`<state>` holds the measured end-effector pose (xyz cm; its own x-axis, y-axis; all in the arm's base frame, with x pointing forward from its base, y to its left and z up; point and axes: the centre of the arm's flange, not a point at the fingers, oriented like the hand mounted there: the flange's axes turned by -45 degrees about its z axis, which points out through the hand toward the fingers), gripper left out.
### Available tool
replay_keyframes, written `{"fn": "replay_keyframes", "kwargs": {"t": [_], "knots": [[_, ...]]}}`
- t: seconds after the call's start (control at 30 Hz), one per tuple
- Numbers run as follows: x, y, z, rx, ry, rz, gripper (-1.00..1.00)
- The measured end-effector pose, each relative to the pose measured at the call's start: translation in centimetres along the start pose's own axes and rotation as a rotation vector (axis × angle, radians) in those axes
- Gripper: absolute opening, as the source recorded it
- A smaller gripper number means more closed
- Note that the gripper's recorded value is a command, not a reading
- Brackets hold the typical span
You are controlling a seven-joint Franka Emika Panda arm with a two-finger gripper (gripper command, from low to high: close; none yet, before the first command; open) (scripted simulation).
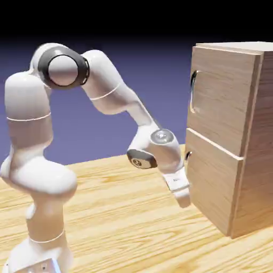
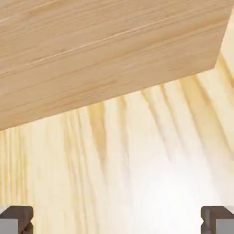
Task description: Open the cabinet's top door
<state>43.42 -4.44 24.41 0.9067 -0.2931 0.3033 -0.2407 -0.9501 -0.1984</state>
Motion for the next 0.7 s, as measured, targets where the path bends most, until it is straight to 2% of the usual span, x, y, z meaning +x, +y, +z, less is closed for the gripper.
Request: {"fn": "replay_keyframes", "kwargs": {"t": [0.33,0.7], "knots": [[0.0,2.4,1.6,-0.15,0.084,0.042,0.0],[3.4,-0.6,-3.3,-0.246,0.411,-0.026,0.0]]}}
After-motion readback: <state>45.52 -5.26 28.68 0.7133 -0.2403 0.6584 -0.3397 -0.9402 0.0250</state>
